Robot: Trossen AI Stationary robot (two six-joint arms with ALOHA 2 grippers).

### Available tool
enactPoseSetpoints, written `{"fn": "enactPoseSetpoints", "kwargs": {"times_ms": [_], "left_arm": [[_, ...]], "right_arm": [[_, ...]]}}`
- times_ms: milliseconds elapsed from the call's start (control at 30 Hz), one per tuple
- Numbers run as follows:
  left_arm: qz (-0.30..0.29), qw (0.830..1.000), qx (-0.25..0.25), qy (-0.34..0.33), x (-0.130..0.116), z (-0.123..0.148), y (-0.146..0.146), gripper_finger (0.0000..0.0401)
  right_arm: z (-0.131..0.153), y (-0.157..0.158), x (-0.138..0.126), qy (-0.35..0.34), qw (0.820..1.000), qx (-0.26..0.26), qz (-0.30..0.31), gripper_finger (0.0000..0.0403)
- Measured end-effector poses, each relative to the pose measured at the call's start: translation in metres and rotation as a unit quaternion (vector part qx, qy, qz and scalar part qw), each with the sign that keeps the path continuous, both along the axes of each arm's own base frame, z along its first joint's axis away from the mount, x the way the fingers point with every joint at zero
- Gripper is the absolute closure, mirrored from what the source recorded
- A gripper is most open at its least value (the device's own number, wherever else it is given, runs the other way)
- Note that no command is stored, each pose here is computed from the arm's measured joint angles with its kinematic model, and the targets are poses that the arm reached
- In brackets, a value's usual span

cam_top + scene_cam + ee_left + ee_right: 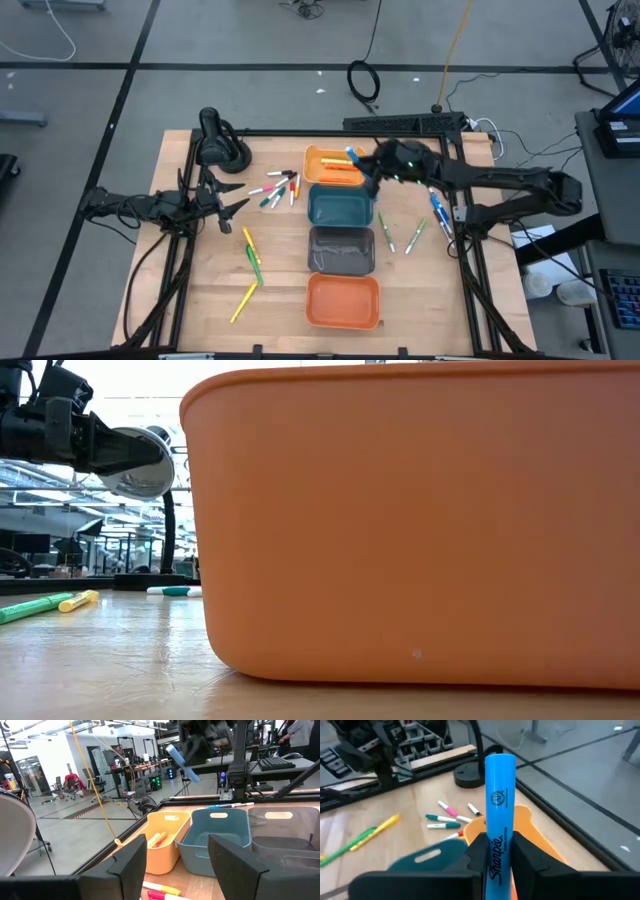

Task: Pick & Place Markers
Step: Put the right blue highlighter into the yellow bin

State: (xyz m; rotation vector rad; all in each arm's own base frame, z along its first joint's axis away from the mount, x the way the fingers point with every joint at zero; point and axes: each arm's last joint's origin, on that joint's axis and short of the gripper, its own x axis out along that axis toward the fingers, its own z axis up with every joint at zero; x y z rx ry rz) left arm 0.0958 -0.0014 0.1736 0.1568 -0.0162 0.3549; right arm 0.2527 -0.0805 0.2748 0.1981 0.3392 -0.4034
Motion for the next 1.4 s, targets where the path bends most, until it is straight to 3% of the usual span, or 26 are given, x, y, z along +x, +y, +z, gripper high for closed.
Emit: {"fn": "enactPoseSetpoints", "kwargs": {"times_ms": [233, 500, 667, 867, 1200, 1400], "left_arm": [[0.000, 1.000, 0.000, 0.000, 0.000, 0.000, 0.000, 0.0187], [0.000, 1.000, 0.000, 0.000, 0.000, 0.000, 0.000, 0.0187], [0.000, 1.000, 0.000, 0.000, 0.000, 0.000, 0.000, 0.0187], [0.000, 1.000, 0.000, 0.000, 0.000, 0.000, 0.000, 0.0187], [0.000, 1.000, 0.000, 0.000, 0.000, 0.000, 0.000, 0.0187], [0.000, 1.000, 0.000, 0.000, 0.000, 0.000, 0.000, 0.0187]], "right_arm": [[0.011, -0.029, 0.052, 0.085, 0.996, -0.023, 0.020, 0.0358], [-0.039, -0.052, 0.090, 0.177, 0.983, 0.005, 0.054, 0.0358], [-0.066, -0.063, 0.094, 0.208, 0.977, 0.038, 0.041, 0.0358], [-0.068, -0.066, 0.094, 0.208, 0.976, 0.045, 0.034, 0.0353], [-0.069, -0.065, 0.094, 0.203, 0.977, 0.064, 0.022, 0.0278], [-0.060, -0.063, 0.089, 0.205, 0.976, 0.064, 0.021, 0.0259]]}}
